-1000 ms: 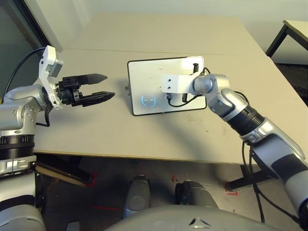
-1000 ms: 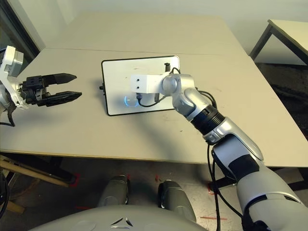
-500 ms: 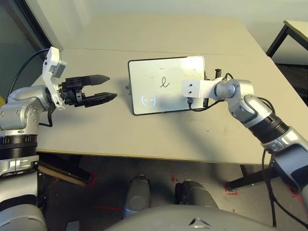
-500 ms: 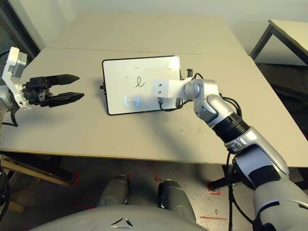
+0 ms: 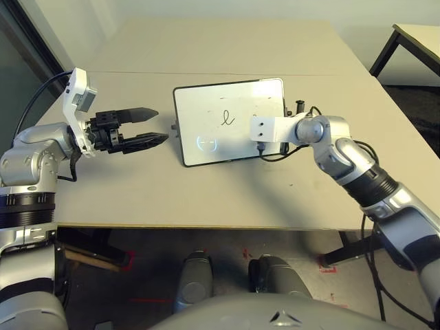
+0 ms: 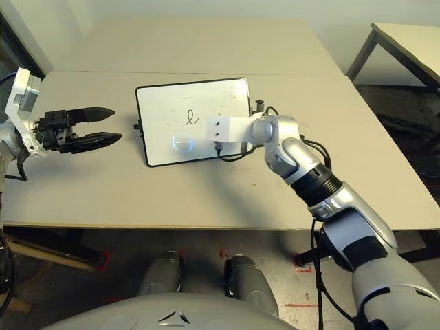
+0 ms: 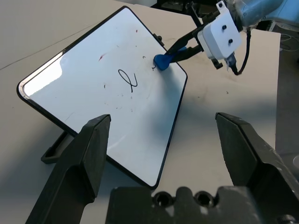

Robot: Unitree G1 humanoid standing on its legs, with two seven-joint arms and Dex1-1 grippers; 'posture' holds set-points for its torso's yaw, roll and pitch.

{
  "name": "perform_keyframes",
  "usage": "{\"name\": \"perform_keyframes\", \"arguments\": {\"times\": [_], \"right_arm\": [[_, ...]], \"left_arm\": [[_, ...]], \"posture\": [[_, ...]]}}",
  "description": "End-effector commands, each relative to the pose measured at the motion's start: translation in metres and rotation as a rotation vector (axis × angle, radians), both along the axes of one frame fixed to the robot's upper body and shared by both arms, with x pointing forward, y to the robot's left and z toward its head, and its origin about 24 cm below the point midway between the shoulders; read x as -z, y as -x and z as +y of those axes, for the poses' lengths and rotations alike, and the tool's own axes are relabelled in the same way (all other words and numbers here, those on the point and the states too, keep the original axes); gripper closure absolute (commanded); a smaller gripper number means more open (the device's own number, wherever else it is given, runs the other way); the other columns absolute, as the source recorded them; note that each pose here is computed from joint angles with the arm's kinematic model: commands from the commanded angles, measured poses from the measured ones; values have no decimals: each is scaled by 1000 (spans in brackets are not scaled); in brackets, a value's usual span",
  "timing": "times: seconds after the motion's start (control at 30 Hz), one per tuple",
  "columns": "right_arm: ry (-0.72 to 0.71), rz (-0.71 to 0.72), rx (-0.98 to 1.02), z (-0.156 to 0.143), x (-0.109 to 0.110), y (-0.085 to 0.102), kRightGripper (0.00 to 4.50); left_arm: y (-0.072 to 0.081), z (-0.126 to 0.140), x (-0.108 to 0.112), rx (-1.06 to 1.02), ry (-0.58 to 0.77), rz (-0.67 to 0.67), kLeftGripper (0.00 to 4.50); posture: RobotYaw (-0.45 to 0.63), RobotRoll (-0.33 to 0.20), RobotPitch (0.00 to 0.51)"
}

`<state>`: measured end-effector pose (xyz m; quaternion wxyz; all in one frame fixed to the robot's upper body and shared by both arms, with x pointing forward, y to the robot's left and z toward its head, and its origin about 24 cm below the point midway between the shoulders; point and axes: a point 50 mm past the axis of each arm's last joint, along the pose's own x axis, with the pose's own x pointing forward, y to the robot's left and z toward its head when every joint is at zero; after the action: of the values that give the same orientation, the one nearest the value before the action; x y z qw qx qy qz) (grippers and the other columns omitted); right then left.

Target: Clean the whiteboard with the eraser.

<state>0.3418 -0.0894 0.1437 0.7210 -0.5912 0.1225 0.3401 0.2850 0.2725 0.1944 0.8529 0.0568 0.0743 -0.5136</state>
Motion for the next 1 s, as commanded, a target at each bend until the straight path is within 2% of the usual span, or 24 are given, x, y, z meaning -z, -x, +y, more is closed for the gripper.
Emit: {"name": "perform_keyframes", "arguments": {"times": [0.03,0.33,0.67,0.83,1.0], "right_arm": [[15,15,-41,12,2,0,4404],[12,1,-58,20,1,-3,4406],[23,30,97,-35,1,-7,4408],[-9,17,137,-46,-11,-9,4409],[-18,-11,117,-37,-18,-12,4410]], "left_arm": [[5,1,-4,1,-5,-9,0],[7,2,-4,-12,0,-14,0],[0,-3,-3,6,5,-12,0],[-3,-6,-2,20,2,-10,0],[-5,-6,-3,22,1,-16,0]], "posture": [[388,0,44],[386,0,43],[352,0,45],[335,0,45],[337,0,42]]}}
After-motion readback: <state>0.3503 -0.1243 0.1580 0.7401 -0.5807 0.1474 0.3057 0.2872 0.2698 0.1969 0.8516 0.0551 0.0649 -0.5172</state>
